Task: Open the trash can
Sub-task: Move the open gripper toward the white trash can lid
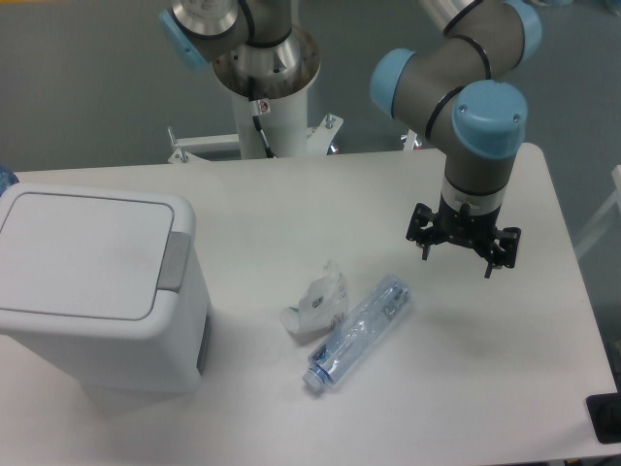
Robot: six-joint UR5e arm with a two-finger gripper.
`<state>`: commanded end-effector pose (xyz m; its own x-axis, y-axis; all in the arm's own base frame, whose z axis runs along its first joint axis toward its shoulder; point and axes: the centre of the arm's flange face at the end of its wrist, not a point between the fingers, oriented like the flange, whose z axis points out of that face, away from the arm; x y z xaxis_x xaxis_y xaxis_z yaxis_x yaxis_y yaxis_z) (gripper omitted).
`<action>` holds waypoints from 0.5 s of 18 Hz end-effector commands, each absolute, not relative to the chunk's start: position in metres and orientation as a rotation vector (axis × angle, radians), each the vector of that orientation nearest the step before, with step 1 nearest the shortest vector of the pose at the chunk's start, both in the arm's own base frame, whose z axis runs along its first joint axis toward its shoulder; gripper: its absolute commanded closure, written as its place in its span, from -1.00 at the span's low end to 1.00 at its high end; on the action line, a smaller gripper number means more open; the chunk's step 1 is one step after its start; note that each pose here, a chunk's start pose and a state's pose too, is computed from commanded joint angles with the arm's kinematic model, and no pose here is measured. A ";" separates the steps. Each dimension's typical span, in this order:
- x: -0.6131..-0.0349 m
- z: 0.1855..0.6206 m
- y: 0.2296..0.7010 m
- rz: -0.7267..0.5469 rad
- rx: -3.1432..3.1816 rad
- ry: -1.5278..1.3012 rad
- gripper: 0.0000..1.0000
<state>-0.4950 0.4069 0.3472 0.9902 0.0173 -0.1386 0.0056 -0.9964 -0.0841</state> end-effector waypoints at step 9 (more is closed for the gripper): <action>-0.462 0.357 0.419 0.199 -3.033 0.012 -1.00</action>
<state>-0.4622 0.4189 0.3572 0.9914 -0.0014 -0.1307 -0.0147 -0.9948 -0.1009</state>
